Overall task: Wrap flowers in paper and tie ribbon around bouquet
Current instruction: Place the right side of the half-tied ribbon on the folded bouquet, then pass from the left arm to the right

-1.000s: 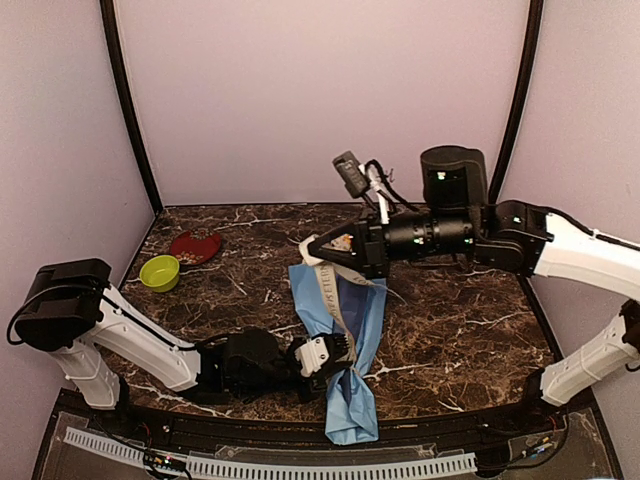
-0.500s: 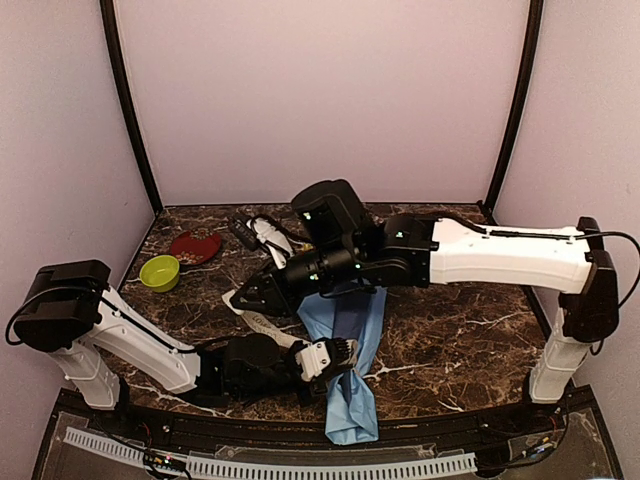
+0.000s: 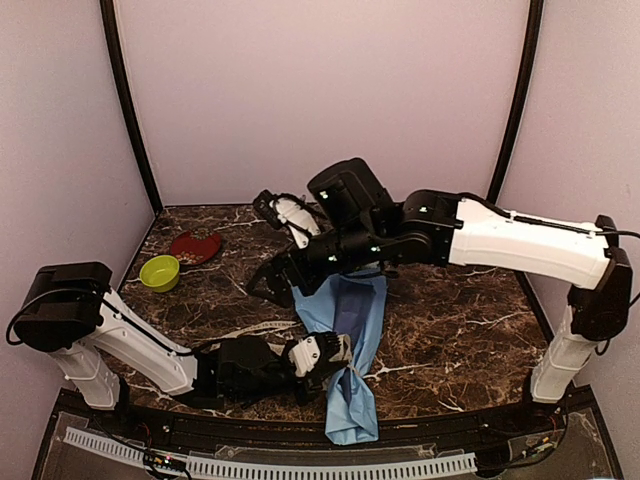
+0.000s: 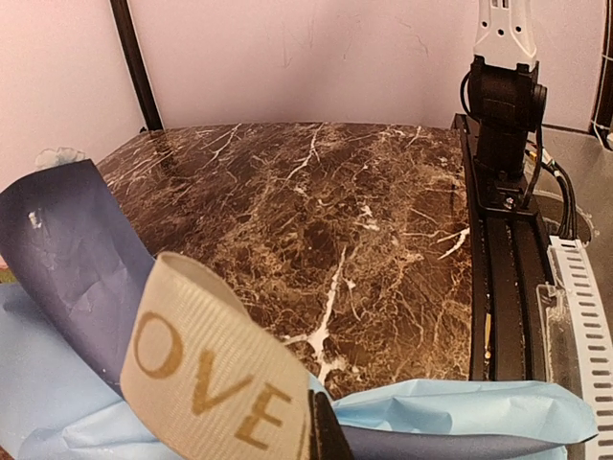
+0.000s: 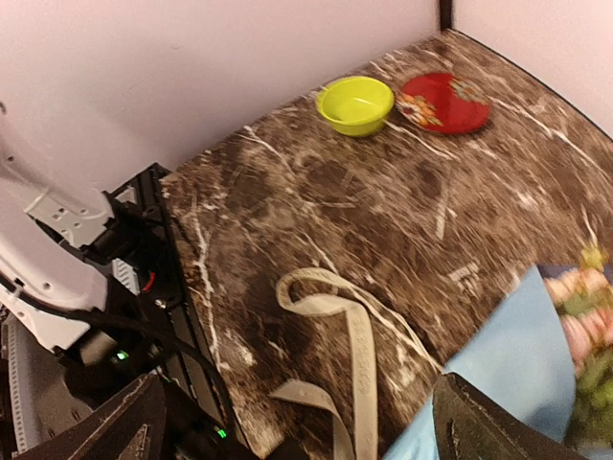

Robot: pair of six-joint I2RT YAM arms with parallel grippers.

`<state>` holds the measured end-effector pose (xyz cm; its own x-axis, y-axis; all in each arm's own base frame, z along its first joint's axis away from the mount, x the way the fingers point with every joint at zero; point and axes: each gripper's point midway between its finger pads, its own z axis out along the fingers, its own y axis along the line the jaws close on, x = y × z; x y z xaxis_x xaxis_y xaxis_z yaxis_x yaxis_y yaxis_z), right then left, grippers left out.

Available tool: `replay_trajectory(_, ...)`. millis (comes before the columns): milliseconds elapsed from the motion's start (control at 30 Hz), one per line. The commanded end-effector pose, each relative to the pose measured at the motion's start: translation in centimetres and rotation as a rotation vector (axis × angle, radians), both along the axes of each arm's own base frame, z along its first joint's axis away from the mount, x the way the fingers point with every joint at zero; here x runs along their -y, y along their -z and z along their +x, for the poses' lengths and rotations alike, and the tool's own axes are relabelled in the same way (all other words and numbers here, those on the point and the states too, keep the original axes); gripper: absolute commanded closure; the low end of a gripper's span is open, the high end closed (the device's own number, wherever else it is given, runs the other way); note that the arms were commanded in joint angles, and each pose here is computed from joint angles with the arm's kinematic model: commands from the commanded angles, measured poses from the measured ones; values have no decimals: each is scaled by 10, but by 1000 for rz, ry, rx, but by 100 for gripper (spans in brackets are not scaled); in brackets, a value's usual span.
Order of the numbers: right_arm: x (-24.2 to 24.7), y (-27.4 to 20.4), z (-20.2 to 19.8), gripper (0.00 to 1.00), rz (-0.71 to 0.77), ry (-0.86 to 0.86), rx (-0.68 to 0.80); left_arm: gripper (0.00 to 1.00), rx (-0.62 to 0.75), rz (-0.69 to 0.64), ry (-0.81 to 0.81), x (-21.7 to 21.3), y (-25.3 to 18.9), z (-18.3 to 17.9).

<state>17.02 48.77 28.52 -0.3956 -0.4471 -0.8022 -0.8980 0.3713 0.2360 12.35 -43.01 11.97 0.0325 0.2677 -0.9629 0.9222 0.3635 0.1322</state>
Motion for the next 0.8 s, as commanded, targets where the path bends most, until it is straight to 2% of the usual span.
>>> replay_trajectory(0, 71, -26, 41, 6, 97, 239, -48, 100, -45, -117, -24, -3, -23, 1)
replay_trajectory(100, 94, -7, 33, 25, 156, 236, -137, 100, -55, -140, -38, -4, -23, 3)
replay_trajectory(133, 97, 1, 24, 29, 171, 210, -171, 100, -54, -154, -44, -5, -25, 4)
replay_trajectory(200, 102, 24, 6, 29, 166, 155, -238, 100, -54, -158, -43, -5, -25, 5)
replay_trajectory(333, 102, 48, -20, 15, 198, 61, -344, 100, -55, -143, -39, -2, -23, 5)
replay_trajectory(400, 101, 66, -23, 14, 172, 60, -382, 100, -54, -145, -40, -2, -24, 6)
replay_trajectory(567, 96, 78, -35, 28, 162, 3, -427, 100, -64, -144, -47, -5, -23, 7)
replay_trajectory(700, 98, 90, -36, 28, 118, 9, -436, 100, -68, -140, -52, -6, -22, 8)
replay_trajectory(767, 99, 99, -36, 33, 87, 17, -445, 100, -69, -138, -55, -7, -21, 9)
